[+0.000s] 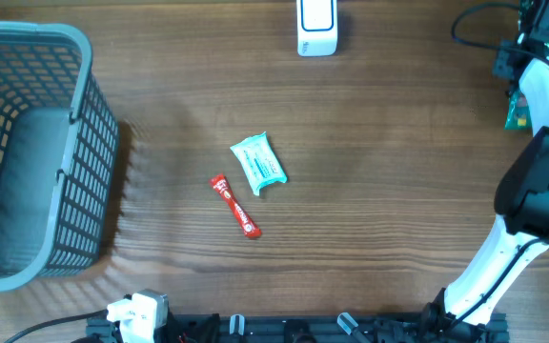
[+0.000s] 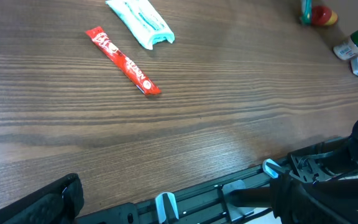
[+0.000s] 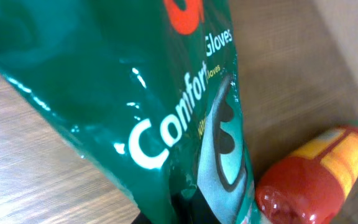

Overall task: Scan the item barcode
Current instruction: 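Swing the glove pack off to the right edge of the table, then reach the right gripper down to the light-green tissue pack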

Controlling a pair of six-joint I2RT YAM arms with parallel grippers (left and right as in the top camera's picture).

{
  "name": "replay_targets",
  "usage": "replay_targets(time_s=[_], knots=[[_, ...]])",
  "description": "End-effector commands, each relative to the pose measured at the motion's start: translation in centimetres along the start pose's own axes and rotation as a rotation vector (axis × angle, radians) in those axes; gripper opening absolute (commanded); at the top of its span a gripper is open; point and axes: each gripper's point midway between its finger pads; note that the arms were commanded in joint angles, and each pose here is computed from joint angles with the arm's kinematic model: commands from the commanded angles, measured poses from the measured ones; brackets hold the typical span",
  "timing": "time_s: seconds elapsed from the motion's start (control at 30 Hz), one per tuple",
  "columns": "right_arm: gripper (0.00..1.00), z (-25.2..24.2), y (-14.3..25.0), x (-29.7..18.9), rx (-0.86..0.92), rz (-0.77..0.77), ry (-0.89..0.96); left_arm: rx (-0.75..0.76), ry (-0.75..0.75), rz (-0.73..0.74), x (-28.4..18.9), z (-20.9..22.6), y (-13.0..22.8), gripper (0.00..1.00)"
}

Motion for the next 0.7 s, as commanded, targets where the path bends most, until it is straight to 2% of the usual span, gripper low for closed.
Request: replay_targets(time_s=[0.0, 0.1, 0.17, 0.2, 0.27, 0.33, 0.43, 0.53, 0.67], knots=[[0.04, -3.9, 3.8, 2.6, 0.153, 0.113, 0.104, 0.001, 0.002, -0.004, 0.0, 0.0, 0.0, 1.00], [0.07, -5.9, 5.1, 2.9, 0.205, 0.146, 0.125, 0.001, 0.003, -0.004, 0.0, 0.0, 0.0, 1.00], [0.30, -6.9, 5.8, 3.1, 0.238, 0.167, 0.135, 0.001, 0.002, -0.004, 0.0, 0.0, 0.0, 1.00], [0.44, -7.0, 5.9, 3.0, 0.248, 0.171, 0.136, 0.001, 0.002, -0.004, 0.0, 0.0, 0.0, 1.00], [1.00, -6.9, 6.1, 2.9, 0.267, 0.180, 0.137, 0.001, 0.002, -0.004, 0.0, 0.0, 0.0, 1.00], [1.00, -6.4, 6.0, 2.3, 0.312, 0.181, 0.122, 0.001, 0.002, -0.004, 0.0, 0.0, 0.0, 1.00], [1.00, -4.5, 3.5, -0.2, 0.343, 0.121, 0.011, 0.001, 0.002, -0.004, 0.0, 0.0, 0.0, 1.00], [1.00, -0.9, 0.0, -4.7, 0.329, 0.029, -0.181, 0.001, 0.002, -0.004, 0.0, 0.0, 0.0, 1.00], [1.00, 5.1, -2.5, -10.6, 0.362, -0.014, -0.423, 0.001, 0.002, -0.004, 0.0, 0.0, 0.0, 1.00]])
Point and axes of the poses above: each gripper's point midway between its finger pads, its own x axis out along the fingers, its own z axis along the line the jaws close on, y = z × x, and after that the axes turned 5 degrees about -x, right-handed
